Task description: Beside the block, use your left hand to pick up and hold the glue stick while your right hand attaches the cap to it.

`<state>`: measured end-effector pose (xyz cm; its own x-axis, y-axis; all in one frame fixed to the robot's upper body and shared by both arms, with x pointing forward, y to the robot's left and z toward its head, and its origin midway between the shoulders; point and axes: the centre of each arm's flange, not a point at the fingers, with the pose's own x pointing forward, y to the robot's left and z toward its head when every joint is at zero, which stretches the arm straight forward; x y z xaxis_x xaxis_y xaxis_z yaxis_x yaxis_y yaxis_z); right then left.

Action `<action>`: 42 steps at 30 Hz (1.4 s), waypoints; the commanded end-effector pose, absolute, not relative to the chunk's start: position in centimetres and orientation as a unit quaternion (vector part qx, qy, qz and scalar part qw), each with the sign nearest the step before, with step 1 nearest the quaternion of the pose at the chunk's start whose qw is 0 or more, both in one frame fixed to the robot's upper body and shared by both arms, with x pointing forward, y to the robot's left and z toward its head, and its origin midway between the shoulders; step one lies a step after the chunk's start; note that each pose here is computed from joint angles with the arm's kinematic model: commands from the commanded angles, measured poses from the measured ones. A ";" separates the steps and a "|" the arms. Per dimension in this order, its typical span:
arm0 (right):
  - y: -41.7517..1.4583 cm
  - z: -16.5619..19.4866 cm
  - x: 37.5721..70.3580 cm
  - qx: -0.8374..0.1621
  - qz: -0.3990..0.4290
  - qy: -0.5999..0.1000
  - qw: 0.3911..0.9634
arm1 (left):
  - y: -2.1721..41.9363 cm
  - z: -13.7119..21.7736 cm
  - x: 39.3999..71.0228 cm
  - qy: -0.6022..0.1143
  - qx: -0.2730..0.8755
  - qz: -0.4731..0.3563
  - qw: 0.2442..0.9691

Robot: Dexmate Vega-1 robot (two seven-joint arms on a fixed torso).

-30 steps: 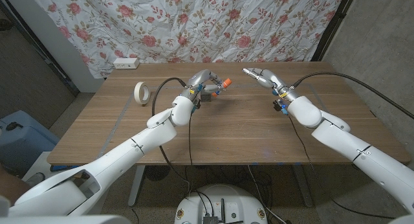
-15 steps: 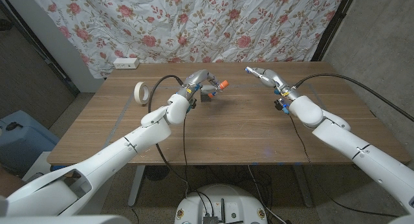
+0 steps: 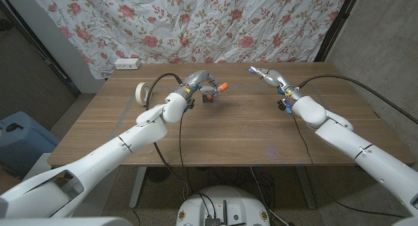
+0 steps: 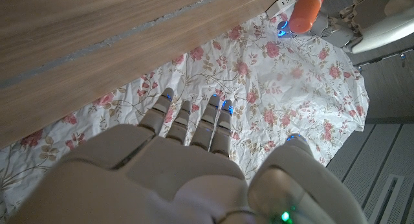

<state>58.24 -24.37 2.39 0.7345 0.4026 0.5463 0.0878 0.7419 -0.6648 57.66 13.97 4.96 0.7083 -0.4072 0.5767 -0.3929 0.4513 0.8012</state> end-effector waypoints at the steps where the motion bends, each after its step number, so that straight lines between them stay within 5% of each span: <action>1: -24.3 2.5 58.8 -0.345 0.095 -0.347 0.867 | 14.7 5.1 57.2 -0.374 0.546 -0.012 0.750; 42: -27.8 0.4 61.8 -0.146 0.113 -0.329 0.926 | 18.6 4.5 55.7 -0.347 0.670 -0.026 0.656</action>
